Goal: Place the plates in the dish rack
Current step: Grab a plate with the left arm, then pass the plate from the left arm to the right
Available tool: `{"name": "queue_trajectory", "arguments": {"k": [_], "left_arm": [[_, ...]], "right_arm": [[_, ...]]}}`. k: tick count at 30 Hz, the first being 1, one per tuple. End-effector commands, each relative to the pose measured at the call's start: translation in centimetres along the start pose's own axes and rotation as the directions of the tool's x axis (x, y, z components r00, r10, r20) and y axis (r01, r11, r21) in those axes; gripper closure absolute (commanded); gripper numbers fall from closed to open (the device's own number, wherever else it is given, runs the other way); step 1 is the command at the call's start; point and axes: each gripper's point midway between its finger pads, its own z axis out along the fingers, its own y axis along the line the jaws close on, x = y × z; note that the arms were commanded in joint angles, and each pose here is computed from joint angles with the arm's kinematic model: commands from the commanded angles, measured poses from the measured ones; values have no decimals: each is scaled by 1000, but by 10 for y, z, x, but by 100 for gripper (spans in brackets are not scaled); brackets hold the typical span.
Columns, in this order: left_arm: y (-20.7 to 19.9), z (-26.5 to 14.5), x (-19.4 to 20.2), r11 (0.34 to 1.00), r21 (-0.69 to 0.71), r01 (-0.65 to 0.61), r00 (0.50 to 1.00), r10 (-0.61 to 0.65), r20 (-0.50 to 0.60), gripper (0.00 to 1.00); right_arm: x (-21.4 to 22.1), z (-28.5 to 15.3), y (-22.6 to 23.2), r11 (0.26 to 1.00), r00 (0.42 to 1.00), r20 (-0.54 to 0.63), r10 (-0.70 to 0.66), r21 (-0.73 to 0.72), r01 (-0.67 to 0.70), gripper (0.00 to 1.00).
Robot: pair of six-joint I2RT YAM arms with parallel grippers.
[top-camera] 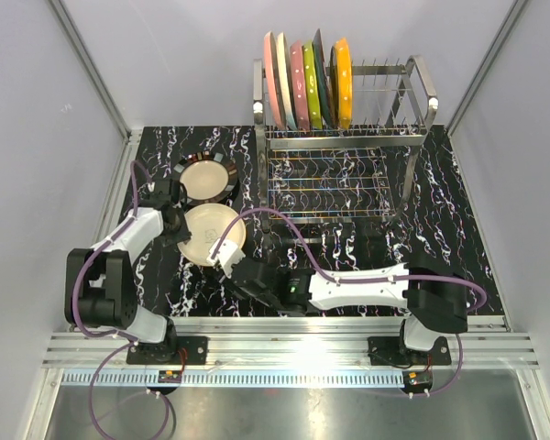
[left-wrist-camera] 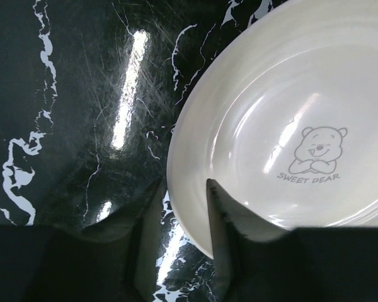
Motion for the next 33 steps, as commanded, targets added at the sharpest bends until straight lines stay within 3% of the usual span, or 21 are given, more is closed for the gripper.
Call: {"name": "queue_trajectory", "arguments": {"k": [1,4,8,14,20,24,25,27,28,33], "left_arm": [[-7,-4,-19,1000,27,0,999,-1,38,70],[-6,-4,-19,1000,25,2,999,-3,33,78],[-7,-11,-24,999,37,5,998,-7,58,82],[-12,-24,-28,997,81,5,995,-13,94,100],[-18,-33,-30,993,122,7,993,-21,115,100],[-21,-42,-33,989,150,-1,990,-20,142,100],[-23,-43,-32,986,165,-3,990,-21,143,100],[-24,-50,-34,983,184,-9,986,-22,165,100],[-25,-53,-34,982,191,-12,984,-22,175,100],[-27,-59,-36,978,210,-13,981,-28,191,100]], "right_arm": [[-33,-17,-2,998,993,99,57,-4,-57,56],[-31,-20,-7,998,993,103,62,10,-63,56],[-30,-24,-8,998,993,101,63,12,-65,56],[-25,-22,-5,998,995,78,66,-1,-66,56],[-26,-12,0,999,998,55,40,-1,-40,56],[-29,1,3,1000,999,42,-12,9,12,43],[-31,8,4,998,998,36,-54,15,54,33],[-42,15,0,993,993,42,-108,48,106,24],[-28,22,-3,986,988,-10,-153,70,153,23],[-30,43,-11,950,960,-39,-278,135,281,20]]}}
